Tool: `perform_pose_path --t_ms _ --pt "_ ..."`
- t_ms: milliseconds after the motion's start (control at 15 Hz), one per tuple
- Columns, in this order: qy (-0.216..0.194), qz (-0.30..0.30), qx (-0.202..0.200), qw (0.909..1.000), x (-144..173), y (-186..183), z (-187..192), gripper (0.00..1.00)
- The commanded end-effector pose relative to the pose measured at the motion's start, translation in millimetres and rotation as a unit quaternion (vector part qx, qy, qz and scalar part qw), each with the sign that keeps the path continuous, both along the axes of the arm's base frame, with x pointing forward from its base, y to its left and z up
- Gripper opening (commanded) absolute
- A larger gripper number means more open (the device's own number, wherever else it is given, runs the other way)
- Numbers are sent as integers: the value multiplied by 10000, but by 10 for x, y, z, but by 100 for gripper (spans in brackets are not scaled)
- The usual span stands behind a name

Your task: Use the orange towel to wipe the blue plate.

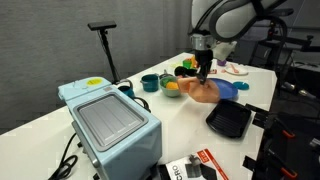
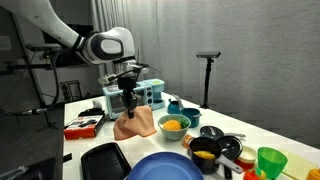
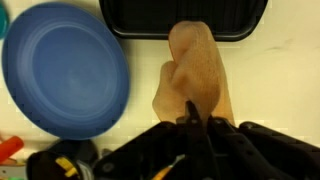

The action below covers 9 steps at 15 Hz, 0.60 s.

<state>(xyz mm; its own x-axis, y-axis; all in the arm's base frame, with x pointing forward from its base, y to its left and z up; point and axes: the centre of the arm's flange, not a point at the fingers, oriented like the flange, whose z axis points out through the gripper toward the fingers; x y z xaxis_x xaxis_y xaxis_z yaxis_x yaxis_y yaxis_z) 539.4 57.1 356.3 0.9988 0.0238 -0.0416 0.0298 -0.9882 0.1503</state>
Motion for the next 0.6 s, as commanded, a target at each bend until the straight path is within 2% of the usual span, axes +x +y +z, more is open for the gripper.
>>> perform_pose_path --t_ms 0,267,533 --pt "-334 -934 -106 9950 -627 -600 337 1" --pt "-658 -2018 35 9772 -1004 -1251 387 1" --pt "-1150 -2968 112 9479 -831 -1721 290 1"
